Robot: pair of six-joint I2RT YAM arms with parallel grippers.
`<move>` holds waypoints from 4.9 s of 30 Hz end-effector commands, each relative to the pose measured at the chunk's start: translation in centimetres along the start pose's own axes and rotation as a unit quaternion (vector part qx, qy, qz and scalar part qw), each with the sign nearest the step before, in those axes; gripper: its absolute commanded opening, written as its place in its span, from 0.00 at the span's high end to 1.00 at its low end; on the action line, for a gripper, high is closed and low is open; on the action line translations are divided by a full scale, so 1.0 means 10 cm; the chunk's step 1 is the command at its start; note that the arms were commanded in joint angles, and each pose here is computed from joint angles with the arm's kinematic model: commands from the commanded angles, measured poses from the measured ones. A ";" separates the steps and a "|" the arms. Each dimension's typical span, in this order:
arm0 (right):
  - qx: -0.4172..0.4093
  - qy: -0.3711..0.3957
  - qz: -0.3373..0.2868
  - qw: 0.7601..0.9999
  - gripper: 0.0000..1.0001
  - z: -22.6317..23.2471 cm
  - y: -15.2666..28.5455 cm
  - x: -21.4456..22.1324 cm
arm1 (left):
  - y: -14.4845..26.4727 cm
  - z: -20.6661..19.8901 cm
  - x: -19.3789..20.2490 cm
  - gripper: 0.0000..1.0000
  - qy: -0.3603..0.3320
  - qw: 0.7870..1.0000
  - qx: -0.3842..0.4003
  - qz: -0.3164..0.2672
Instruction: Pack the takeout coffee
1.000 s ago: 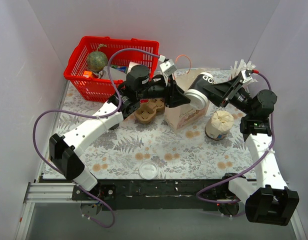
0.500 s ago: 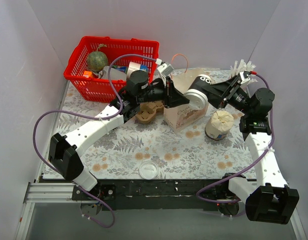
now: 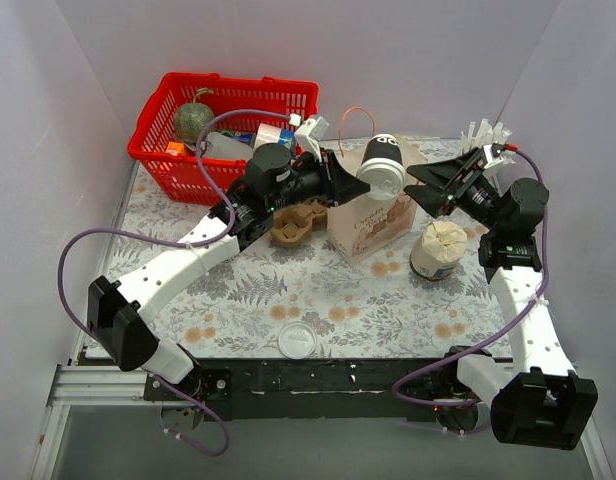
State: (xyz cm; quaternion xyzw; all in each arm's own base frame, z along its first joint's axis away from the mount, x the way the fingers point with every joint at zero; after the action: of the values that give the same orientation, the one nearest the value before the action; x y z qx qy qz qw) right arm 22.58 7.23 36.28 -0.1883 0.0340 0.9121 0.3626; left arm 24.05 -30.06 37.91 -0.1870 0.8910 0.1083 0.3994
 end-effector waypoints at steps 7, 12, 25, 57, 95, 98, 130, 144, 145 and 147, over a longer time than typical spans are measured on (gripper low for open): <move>-0.069 0.268 -0.006 0.961 0.02 0.37 0.05 -0.11 | 0.18 -0.23 -0.41 1.00 0.071 0.990 -0.083 -0.087; -0.023 0.359 -0.031 0.932 0.02 0.45 0.09 -0.17 | 0.20 -0.29 -0.44 1.00 0.108 0.987 -0.088 -0.081; -0.045 0.409 -0.002 0.911 0.09 0.67 -0.23 -0.16 | 0.10 -0.27 -0.42 1.00 0.131 0.987 -0.076 -0.060; 0.032 0.347 0.018 0.937 0.93 0.55 -0.42 -0.07 | 0.06 -0.16 -0.40 0.70 0.111 0.986 -0.096 -0.080; 0.098 0.320 -0.094 0.938 0.97 0.82 0.22 -0.24 | -0.69 1.28 -0.65 0.40 -0.129 0.982 -0.127 0.060; 0.104 0.328 -0.106 0.933 0.97 0.84 0.30 -0.18 | -0.77 1.35 -0.58 0.62 -0.113 0.984 -0.114 0.081; 0.078 0.321 -0.075 0.941 0.97 0.87 0.23 -0.20 | -0.16 0.27 0.46 1.00 0.247 0.851 -0.422 -0.192; 0.066 0.309 -0.060 0.947 0.97 0.83 0.21 -0.18 | -0.07 -0.21 0.80 1.00 0.258 0.820 -0.417 -0.297; 0.065 0.308 -0.058 0.947 0.97 0.83 0.22 -0.17 | -0.06 -0.21 0.81 1.00 0.255 0.817 -0.420 -0.301; 0.064 0.310 -0.057 0.947 0.97 0.82 0.22 -0.16 | -0.05 -0.21 0.82 0.82 0.241 0.821 -0.426 -0.294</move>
State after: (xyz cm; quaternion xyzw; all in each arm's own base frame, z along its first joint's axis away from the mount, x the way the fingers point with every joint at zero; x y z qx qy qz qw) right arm 20.05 6.10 43.41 -0.4092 0.2125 0.7923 0.3996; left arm 17.75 -34.55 30.59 -0.5248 0.7463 0.3861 0.1361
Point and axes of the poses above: each gripper's point midway between its finger pads, its own y axis back along the fingers, its own z axis along the line the jaws close on, x = y × z, the point moved 10 cm from there along y, back along the fingers, and after that the axes turned 5 degrees about y, right-handed, at the moved point
